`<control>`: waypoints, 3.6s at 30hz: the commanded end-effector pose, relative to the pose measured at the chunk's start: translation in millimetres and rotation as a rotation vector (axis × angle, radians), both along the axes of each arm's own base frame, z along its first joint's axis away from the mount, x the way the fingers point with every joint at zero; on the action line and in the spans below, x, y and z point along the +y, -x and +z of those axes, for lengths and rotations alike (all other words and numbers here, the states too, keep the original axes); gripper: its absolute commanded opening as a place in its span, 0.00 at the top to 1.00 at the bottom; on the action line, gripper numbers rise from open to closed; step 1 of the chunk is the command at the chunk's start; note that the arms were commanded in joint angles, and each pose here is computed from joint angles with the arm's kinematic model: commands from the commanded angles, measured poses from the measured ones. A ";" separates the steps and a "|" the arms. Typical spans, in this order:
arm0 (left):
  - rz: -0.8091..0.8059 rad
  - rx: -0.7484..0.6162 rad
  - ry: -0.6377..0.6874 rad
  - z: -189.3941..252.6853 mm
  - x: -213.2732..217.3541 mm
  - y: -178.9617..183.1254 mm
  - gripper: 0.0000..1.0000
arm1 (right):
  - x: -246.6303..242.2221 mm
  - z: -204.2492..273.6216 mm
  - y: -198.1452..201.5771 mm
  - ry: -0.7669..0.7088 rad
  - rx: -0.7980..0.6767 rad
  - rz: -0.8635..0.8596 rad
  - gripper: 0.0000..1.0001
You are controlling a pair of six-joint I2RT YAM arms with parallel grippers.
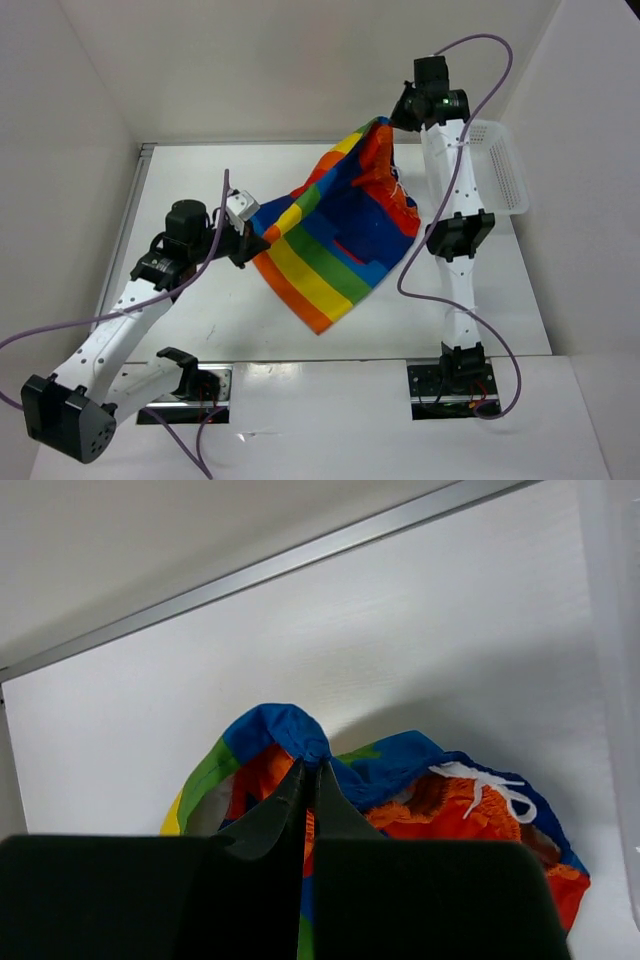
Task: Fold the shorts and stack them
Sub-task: Fold the shorts
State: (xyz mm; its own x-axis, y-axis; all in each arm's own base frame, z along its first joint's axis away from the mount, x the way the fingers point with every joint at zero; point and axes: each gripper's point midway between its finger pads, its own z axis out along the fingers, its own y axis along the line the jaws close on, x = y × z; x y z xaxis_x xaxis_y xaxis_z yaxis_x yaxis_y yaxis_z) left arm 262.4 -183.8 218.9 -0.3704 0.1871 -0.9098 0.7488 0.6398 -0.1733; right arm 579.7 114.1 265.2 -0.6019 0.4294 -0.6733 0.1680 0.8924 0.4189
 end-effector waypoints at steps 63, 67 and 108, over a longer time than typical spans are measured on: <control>-0.085 0.152 -0.070 -41.3 -12.9 38.5 0.37 | 19.3 -117.7 314.0 -0.280 0.109 -0.034 0.64; -0.030 0.131 -0.098 -43.5 -10.3 19.8 0.27 | 23.2 -137.4 342.0 -0.390 0.165 -0.073 0.41; 0.211 0.139 -0.118 -10.5 47.3 -18.7 0.26 | 237.2 -248.4 407.7 -0.198 0.411 0.238 0.84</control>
State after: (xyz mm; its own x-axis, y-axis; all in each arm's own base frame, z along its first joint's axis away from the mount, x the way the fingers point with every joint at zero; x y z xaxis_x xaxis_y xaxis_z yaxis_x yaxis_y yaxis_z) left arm 274.2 -148.2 174.1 -0.5779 0.2256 -0.7843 0.5910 0.7785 -0.2116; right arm 157.4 351.2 15.4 -0.9300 0.3123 -0.1939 0.1694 0.8322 0.5279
